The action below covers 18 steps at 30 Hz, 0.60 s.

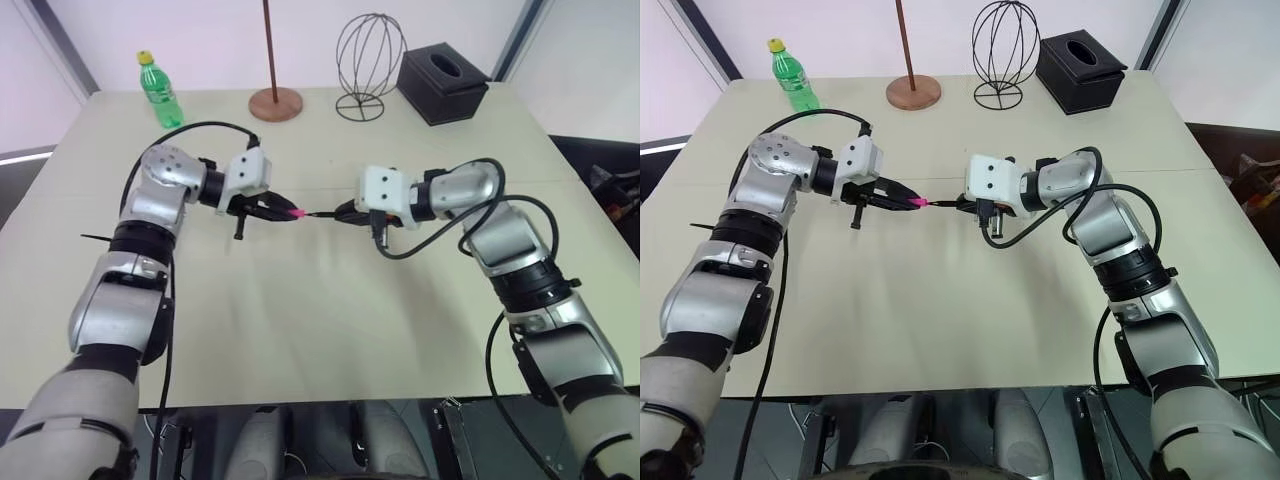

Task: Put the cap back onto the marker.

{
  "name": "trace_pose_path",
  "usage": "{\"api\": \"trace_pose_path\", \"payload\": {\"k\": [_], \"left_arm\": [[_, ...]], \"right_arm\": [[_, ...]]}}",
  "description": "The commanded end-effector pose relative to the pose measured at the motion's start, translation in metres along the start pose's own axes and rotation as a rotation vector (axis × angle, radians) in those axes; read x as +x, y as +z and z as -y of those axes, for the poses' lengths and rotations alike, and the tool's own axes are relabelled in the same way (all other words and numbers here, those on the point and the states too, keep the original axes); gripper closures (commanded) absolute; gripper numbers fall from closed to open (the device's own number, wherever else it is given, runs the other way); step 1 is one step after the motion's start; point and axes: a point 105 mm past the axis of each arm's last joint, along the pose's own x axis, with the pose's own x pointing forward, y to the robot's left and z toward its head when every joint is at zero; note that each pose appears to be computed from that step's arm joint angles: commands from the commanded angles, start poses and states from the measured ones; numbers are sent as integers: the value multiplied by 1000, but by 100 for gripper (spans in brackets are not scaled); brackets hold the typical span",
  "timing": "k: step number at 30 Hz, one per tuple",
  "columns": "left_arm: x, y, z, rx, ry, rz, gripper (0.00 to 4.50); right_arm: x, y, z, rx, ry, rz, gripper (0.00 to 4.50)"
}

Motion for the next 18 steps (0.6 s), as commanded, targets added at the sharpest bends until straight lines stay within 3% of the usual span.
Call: {"api": "trace_pose_path", "payload": {"k": [1,18], "left_arm": [[-4,16,-7,48,29,47,396],[4,20,-4,63,16,61,396]], "right_arm": [[-1,11,6,-39,-21,26,450],[4,14,6,-36,-21,43,450]]}}
